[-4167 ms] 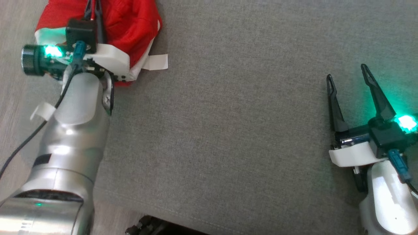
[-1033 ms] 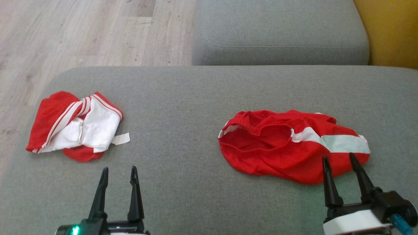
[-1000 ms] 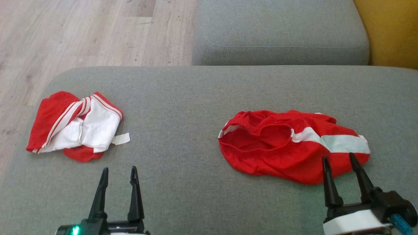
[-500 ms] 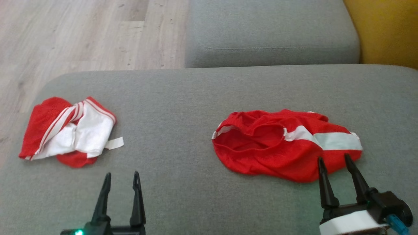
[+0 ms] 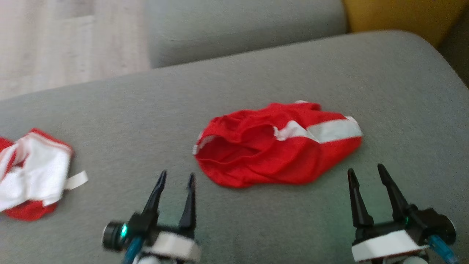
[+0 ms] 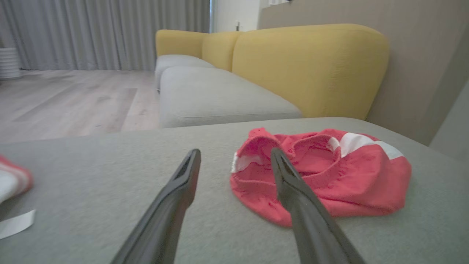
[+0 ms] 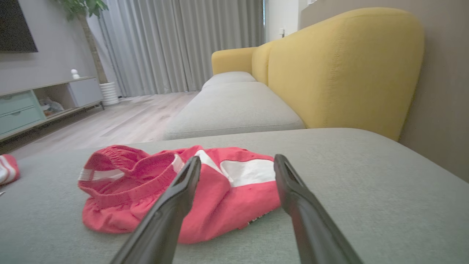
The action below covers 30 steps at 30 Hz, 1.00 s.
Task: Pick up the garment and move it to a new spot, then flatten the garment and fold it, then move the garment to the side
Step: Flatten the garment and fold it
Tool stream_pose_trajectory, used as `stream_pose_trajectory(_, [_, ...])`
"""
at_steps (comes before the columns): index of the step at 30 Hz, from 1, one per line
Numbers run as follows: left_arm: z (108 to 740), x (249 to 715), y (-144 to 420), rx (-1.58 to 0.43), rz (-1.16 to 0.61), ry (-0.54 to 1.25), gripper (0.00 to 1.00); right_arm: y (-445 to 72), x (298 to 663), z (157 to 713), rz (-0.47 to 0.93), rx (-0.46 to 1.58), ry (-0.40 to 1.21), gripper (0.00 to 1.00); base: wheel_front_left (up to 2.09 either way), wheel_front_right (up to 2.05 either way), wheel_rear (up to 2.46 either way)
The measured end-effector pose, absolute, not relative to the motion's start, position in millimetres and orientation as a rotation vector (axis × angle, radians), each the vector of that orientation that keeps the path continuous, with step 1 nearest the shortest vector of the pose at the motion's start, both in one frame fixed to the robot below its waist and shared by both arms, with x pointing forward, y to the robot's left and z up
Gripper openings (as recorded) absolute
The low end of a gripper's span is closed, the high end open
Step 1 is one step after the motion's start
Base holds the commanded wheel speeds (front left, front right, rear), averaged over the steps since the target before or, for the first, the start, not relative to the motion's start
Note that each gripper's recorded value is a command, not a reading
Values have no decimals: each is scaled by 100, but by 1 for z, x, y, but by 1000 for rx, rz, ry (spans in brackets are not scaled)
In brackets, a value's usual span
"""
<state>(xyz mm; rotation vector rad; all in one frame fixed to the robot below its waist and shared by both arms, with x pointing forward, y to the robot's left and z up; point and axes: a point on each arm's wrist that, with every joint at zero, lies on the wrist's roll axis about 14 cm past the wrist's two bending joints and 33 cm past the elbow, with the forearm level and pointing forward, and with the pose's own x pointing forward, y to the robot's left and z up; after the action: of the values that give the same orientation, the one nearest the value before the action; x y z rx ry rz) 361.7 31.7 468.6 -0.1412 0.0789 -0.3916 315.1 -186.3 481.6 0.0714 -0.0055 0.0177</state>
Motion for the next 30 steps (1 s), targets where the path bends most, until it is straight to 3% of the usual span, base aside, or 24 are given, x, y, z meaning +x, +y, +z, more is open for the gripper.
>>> stream_pose_trajectory(12, [452,404,-101,-215,-794,330,100,-229,311,481,-134,63,11,100,0,0,0])
stream_pose_trajectory(19, [422,407,-138,-322,-855,550,100,-247,303,470,-210,68,60,100,0,0,0])
stream_pose_trajectory(27, [413,409,-154,-342,-879,584,100,-256,295,464,-253,68,87,100,0,0,0])
stream_pose_trajectory(28, [415,411,-153,-346,-877,573,85,-256,295,464,-252,68,86,100,0,0,0])
stream_pose_trajectory(29, [417,411,-153,-349,-875,565,49,-256,296,464,-251,69,85,100,0,0,0])
stream_pose_trajectory(30, [419,413,-152,-356,-873,556,27,-255,296,465,-248,69,85,100,0,0,0])
